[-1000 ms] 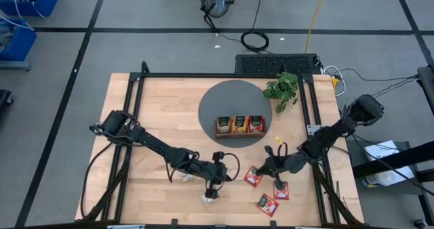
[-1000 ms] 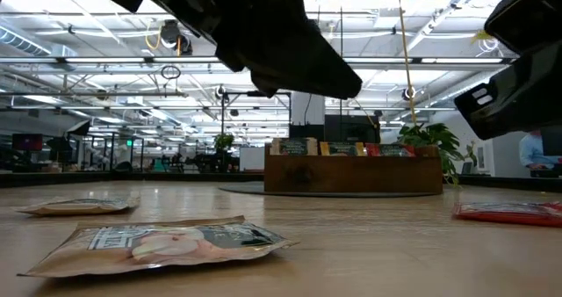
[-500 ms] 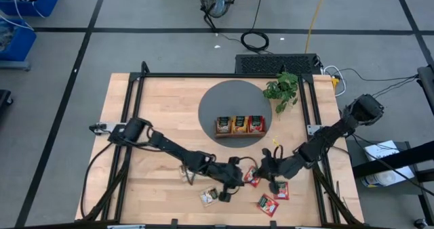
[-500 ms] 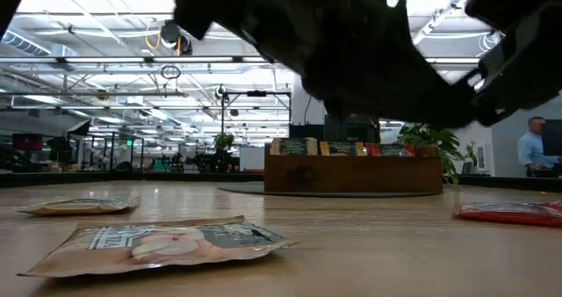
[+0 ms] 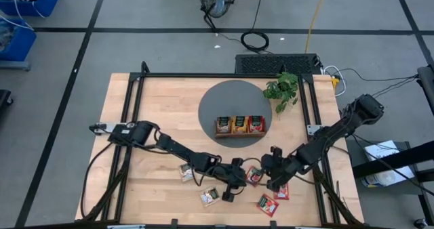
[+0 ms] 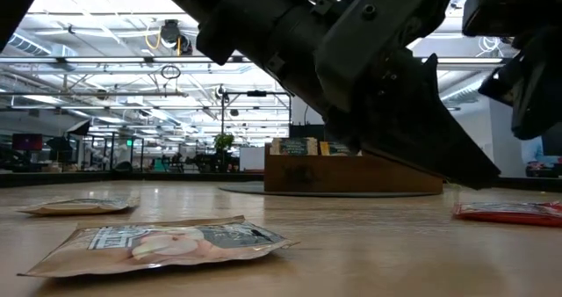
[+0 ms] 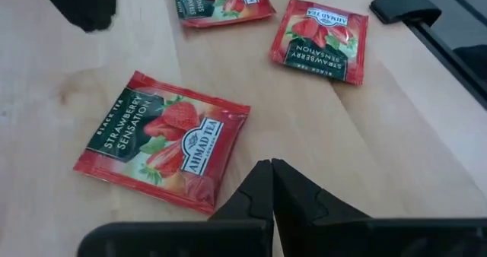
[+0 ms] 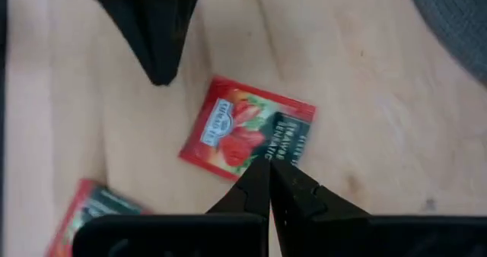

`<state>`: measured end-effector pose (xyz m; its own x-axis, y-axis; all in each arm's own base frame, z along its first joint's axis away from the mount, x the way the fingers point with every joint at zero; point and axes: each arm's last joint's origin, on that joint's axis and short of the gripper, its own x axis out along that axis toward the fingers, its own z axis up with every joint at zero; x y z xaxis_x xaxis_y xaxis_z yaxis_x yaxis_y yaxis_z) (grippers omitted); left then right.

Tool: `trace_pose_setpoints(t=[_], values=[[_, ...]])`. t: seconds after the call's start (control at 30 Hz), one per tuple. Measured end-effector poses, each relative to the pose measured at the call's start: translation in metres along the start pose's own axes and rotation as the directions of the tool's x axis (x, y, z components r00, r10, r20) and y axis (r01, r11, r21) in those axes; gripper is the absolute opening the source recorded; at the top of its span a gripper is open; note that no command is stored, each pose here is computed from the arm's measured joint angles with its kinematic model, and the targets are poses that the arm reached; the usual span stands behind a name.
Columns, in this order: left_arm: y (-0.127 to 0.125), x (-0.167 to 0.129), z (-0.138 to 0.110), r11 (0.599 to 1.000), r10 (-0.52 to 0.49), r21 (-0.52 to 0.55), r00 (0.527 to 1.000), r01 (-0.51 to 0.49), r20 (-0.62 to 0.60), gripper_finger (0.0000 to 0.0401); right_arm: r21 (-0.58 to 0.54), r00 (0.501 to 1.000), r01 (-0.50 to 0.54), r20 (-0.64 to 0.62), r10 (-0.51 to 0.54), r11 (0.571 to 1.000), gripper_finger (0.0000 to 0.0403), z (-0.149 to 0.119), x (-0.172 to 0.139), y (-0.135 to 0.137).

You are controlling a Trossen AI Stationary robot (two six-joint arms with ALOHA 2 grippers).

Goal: Pick & Place Tea
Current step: Put the red tea bag into the right section of the wooden organizer

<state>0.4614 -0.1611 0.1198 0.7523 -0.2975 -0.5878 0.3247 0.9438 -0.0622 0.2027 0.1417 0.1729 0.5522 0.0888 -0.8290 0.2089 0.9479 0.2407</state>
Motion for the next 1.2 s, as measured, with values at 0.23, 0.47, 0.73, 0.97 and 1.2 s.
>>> trace_pose_setpoints(t=[0.23,0.47,0.73,0.97,1.2], values=[[-0.001,0.0,-0.001,1.0,0.0,0.006,1.0,0.0,-0.011,0.002,0.135,0.992,-0.127,0.005,0.127,0.983,0.006,-0.013,0.013,-0.007],[-0.002,0.0,-0.002,1.0,-0.001,0.018,1.0,0.001,-0.025,0.0004,0.294,0.995,-0.046,-0.068,0.069,0.955,0.012,-0.031,0.024,-0.029],[-0.002,0.0,-0.003,0.999,-0.001,0.033,1.0,0.002,-0.032,0.0008,0.438,0.982,-0.187,0.049,0.185,0.879,0.0153,-0.038,0.035,-0.047],[-0.002,0.0,-0.004,0.999,-0.001,0.033,0.999,0.002,-0.038,0.0007,0.491,0.973,-0.225,0.068,0.22,0.842,0.0145,-0.048,0.038,-0.059],[-0.003,0.001,-0.003,0.999,-0.036,0.032,0.999,0.036,-0.019,0.0008,0.497,0.967,-0.245,0.066,0.245,0.833,0.0143,-0.047,0.038,-0.058]])
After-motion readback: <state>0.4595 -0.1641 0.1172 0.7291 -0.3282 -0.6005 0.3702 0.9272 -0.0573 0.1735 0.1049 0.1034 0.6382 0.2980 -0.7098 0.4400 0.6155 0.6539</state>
